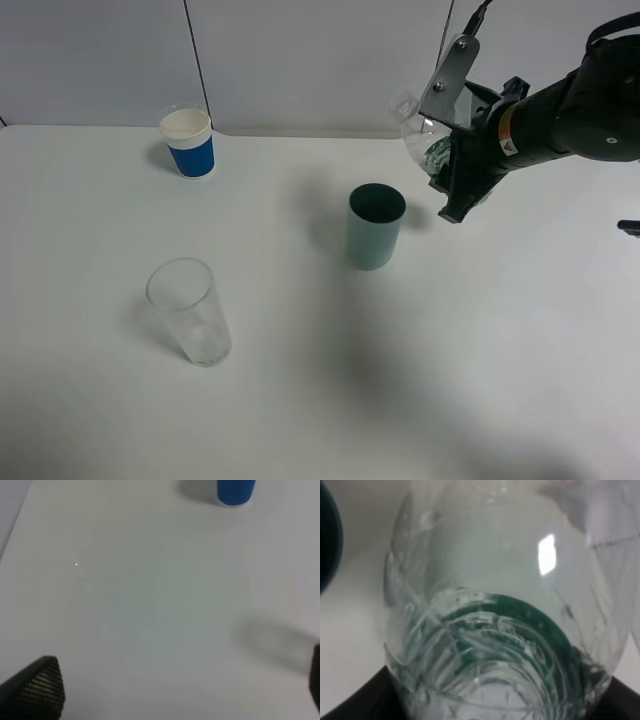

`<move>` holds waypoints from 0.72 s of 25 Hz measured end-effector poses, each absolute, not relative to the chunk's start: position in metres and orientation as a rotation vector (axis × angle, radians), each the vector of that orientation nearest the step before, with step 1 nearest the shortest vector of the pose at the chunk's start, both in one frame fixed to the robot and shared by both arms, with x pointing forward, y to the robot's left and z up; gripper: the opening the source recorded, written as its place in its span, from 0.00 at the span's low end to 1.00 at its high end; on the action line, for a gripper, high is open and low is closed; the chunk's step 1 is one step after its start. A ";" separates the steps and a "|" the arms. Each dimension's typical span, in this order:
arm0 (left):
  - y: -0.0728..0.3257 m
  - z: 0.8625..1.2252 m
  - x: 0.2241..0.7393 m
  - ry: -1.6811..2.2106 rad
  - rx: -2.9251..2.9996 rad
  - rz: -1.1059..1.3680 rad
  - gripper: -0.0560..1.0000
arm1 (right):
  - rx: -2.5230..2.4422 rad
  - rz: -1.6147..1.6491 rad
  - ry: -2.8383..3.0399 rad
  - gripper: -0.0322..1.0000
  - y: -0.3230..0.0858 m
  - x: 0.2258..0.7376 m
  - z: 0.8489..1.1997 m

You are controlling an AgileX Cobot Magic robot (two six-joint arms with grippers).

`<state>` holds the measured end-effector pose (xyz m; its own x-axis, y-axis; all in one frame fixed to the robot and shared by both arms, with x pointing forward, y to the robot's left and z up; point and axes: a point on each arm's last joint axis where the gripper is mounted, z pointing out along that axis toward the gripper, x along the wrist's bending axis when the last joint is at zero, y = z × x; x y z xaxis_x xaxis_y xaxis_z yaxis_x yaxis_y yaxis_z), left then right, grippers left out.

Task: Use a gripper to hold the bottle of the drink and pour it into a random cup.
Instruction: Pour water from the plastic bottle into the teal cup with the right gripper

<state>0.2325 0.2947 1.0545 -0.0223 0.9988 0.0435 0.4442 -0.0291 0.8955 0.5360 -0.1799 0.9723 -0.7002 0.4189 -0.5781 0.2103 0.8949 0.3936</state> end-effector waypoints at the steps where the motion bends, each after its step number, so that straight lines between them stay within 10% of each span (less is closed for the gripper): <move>1: 0.295 1.055 0.232 1.548 1.555 1.008 0.99 | 0.434 0.359 2.363 0.59 -0.179 0.536 0.971; 18: 0.295 1.055 0.232 1.548 1.555 1.008 0.99 | 0.249 0.169 2.225 0.59 -0.154 0.535 0.974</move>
<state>0.2325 0.2947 1.0545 -0.0223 0.9988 0.0435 0.4442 -0.0291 0.8955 0.5350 -0.1540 0.9739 -0.6048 0.2374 -0.7602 0.1202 0.9708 0.2075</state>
